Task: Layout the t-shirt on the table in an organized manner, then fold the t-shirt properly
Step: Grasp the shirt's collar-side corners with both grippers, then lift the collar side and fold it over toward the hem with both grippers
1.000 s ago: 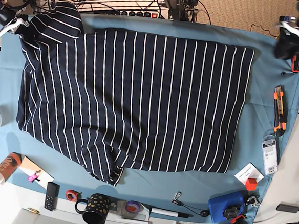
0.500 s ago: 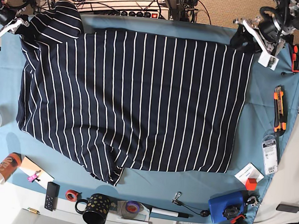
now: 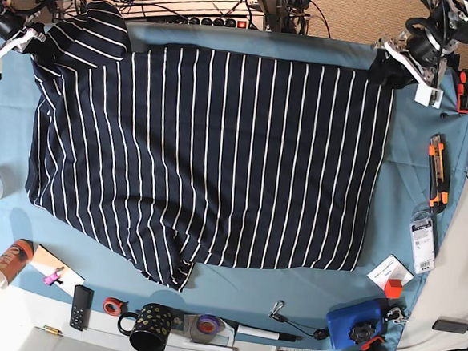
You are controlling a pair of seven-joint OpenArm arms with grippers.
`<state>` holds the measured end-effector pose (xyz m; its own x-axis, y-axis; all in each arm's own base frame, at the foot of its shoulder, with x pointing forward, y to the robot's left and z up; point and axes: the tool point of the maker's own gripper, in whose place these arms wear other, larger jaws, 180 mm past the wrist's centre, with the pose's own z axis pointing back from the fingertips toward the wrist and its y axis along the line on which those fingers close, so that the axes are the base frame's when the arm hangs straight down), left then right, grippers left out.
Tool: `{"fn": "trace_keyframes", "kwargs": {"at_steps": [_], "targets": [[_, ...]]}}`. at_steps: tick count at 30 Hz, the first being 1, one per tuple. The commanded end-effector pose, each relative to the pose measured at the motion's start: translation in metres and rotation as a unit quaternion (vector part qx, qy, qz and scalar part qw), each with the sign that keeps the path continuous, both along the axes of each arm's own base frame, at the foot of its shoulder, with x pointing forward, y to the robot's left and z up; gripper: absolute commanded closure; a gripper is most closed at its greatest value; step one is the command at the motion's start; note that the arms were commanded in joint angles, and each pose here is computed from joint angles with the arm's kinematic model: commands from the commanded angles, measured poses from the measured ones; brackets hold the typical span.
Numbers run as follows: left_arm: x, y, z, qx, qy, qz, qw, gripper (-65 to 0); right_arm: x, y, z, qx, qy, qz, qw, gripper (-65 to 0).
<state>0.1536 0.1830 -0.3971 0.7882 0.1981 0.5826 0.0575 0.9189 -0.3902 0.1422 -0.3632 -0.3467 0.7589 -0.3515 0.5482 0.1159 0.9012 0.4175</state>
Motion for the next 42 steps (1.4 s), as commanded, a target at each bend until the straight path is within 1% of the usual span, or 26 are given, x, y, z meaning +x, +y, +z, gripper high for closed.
{"fn": "trace_keyframes", "kwargs": {"at_steps": [1,5,8,9,10,11,14,15,21,24,29,31,37,40,42], "targets": [[-0.007,0.003,-0.005,0.007,0.018,-0.004,1.000,-31.1,0.007,-0.008,0.014,-0.015,-0.019,0.003,0.9997,0.0],[-0.004,-0.003,0.001,-0.017,0.007,0.000,1.000,-31.1,0.007,-0.008,0.014,-0.015,-0.019,0.003,0.9997,0.0],[-0.008,-0.003,-0.003,-0.013,0.019,-0.004,1.000,-30.9,0.007,-0.008,0.014,-0.015,-0.019,0.003,0.9997,0.0],[-0.010,-0.002,-0.004,-0.009,0.025,-0.007,1.000,-29.9,0.007,-0.008,0.014,-0.015,-0.019,0.003,0.9997,0.0],[-0.012,-0.002,-0.006,-0.006,0.030,-0.009,0.999,-26.7,0.007,-0.008,0.014,-0.015,-0.019,0.003,0.9997,0.0],[-0.013,-0.002,-0.006,-0.006,0.033,-0.011,0.999,-21.8,0.007,-0.008,0.014,-0.015,-0.019,0.003,0.9997,0.0],[-0.012,-0.004,-0.004,-0.014,0.028,-0.009,0.999,-2.9,0.007,-0.008,0.014,-0.015,-0.019,0.003,0.9997,0.0],[-0.011,-0.005,-0.003,-0.018,0.026,-0.008,0.999,0.0,0.007,-0.008,0.014,-0.015,-0.019,0.003,0.9997,0.0],[-0.010,-0.005,-0.002,-0.022,0.023,-0.006,0.999,0.0,0.007,-0.008,0.014,-0.015,-0.018,0.003,0.9997,0.0],[-0.010,-0.002,-0.002,-0.020,0.022,-0.003,1.000,0.0,0.001,-0.008,0.011,-0.015,-0.009,0.003,0.9998,0.0],[-0.012,0.016,0.001,-0.006,0.018,0.019,1.000,0.0,-0.012,-0.009,0.005,-0.017,0.012,0.003,0.9998,0.0],[-0.014,0.018,0.003,-0.002,0.015,0.011,1.000,0.0,-0.014,-0.009,0.005,-0.017,0.015,0.003,0.9997,0.0],[-0.012,0.010,0.010,-0.036,0.005,0.007,0.999,0.0,-0.013,-0.008,0.006,-0.015,0.011,0.003,0.9998,0.0],[-0.005,0.005,0.020,-0.057,-0.017,0.009,0.998,0.0,-0.006,-0.002,0.014,0.006,-0.016,0.004,0.9998,0.0],[-0.001,0.003,0.027,-0.059,-0.030,0.006,0.998,0.0,-0.003,0.000,0.018,0.015,-0.028,0.005,0.9995,0.0]]}}
